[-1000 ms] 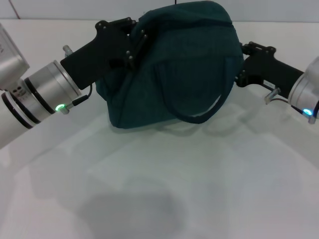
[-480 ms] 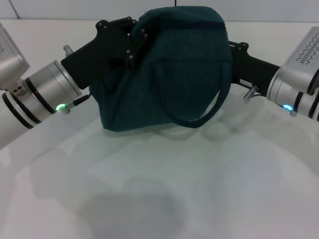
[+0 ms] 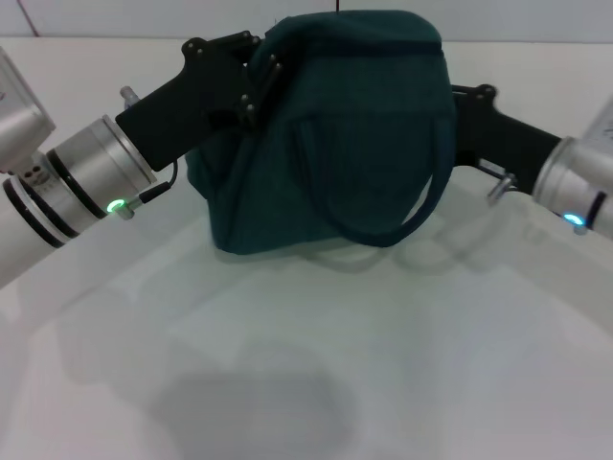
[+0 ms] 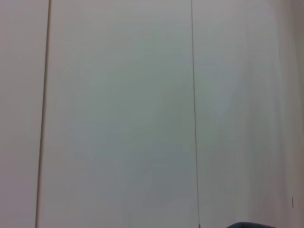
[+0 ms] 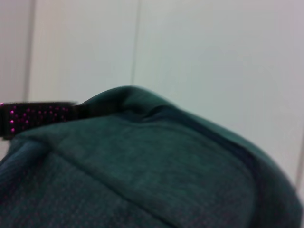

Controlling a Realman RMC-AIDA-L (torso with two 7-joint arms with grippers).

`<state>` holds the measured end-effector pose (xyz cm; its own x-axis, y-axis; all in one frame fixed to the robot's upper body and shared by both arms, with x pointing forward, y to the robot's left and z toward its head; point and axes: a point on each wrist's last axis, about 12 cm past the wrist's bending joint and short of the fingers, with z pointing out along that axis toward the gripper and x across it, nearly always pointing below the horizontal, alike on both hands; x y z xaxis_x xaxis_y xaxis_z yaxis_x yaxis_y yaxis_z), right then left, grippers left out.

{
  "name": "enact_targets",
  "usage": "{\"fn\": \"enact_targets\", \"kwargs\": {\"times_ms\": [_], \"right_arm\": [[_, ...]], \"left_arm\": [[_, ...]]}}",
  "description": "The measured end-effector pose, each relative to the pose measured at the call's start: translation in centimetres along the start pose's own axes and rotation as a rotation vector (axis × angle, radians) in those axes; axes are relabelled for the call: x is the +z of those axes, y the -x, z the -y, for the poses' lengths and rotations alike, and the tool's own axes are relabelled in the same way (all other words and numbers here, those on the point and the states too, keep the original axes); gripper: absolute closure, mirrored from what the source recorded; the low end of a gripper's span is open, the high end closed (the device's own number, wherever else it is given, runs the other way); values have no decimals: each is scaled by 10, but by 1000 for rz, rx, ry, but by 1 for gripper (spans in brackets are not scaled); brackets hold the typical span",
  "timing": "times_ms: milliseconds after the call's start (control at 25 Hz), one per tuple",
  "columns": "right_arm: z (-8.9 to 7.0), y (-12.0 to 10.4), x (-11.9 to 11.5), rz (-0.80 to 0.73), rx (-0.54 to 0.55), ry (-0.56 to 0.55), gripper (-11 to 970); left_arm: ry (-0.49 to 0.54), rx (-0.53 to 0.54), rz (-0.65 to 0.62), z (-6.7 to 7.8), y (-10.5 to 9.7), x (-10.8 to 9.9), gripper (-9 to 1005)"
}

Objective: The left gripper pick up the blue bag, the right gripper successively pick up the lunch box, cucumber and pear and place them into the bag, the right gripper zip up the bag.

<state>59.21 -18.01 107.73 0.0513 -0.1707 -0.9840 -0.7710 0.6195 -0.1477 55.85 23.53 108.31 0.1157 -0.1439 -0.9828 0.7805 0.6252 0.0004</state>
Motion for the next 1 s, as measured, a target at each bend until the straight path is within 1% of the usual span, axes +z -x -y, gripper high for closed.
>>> {"fn": "enact_targets", "kwargs": {"times_ms": [160,320,520,760,960,1000], "right_arm": [[6,-5,-16,32,30,-53,669],[12,-6,-24,50,47,-91,748],[15,-9,-31,51,58,-117,938],[14,-15,-33,13,69,-125,942],[12,-19,-29,-26,76,-123,905],[11,-20,-29,-29,75,-118,845]], "left_arm": [[0,-4,1,0,0,0,899],[0,-10,1,0,0,1,899],[-6,-14,7,1,1,4,899],[-8,-16,9,1,1,4,899],[-10,-20,11,2,1,5,899],[-11,-22,13,2,1,5,899]]}}
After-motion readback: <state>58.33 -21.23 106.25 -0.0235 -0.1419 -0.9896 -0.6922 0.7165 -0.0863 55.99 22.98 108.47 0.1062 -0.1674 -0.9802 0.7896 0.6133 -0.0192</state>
